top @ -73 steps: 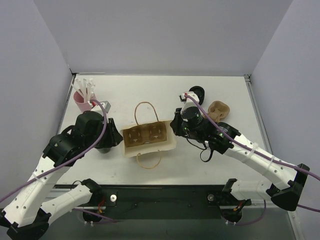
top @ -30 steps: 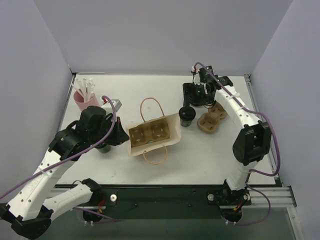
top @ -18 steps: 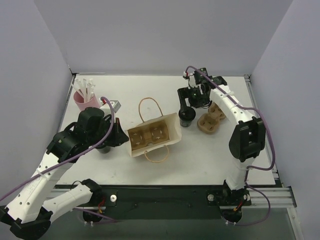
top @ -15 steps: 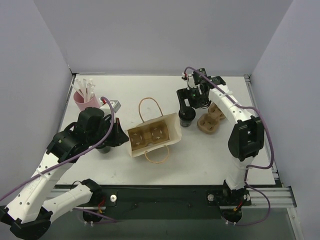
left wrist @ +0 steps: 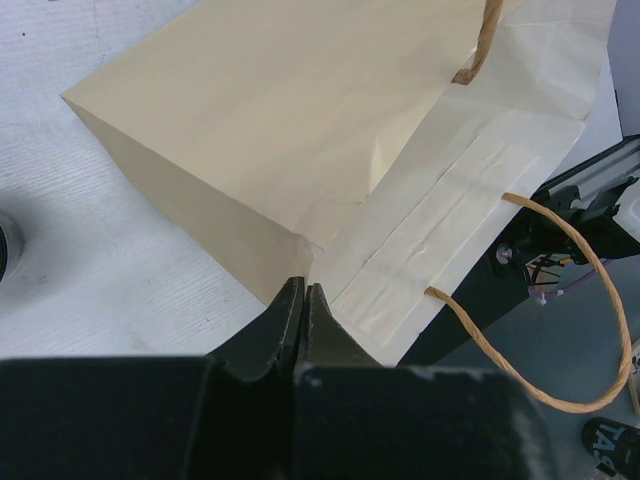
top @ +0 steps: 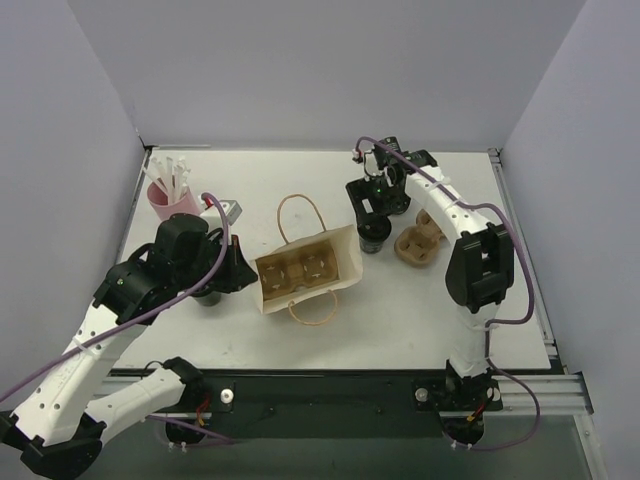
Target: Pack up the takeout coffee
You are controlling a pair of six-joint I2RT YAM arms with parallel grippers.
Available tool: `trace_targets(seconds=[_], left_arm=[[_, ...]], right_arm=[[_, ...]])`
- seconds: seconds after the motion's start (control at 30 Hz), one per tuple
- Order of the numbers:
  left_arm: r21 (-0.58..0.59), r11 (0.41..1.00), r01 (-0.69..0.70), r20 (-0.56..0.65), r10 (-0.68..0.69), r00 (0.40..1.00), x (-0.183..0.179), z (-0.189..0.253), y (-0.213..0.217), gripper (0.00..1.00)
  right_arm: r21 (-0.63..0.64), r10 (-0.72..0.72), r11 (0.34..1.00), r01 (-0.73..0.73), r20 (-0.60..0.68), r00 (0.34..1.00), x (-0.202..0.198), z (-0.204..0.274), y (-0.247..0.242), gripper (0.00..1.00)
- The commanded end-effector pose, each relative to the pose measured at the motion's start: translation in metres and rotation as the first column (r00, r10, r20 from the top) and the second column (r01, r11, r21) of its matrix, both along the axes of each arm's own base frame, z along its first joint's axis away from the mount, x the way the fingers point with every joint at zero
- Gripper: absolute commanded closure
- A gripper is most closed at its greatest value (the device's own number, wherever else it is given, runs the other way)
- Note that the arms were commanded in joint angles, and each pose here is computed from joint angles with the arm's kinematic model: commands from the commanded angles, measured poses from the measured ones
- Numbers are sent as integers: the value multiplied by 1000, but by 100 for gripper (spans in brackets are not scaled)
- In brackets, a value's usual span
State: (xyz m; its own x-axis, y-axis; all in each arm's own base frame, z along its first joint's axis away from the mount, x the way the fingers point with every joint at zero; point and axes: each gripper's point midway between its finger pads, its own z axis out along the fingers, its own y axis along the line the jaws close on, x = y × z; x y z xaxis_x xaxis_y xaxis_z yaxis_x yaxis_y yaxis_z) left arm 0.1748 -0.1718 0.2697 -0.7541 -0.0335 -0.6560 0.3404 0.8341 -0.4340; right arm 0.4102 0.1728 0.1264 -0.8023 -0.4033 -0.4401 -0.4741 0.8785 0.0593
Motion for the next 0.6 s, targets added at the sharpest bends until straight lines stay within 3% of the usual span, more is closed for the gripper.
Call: trace_targets(seconds=[0.0, 0.33, 0.57], left_arm=[[-14, 1000, 17, 34, -16, 999, 2, 10, -2, 100], [-9, 1000, 16, 34, -16, 999, 2, 10, -1, 100], [-5, 1000, 20, 42, -19, 999, 5, 11, -3, 100]], right_arm=[[-81, 22, 996, -22, -12, 1000, -3, -5, -4, 20], [-135, 11, 991, -14, -24, 1000, -1, -16, -8, 26], [-146, -18, 989, 16, -14, 1000, -5, -9, -12, 40]])
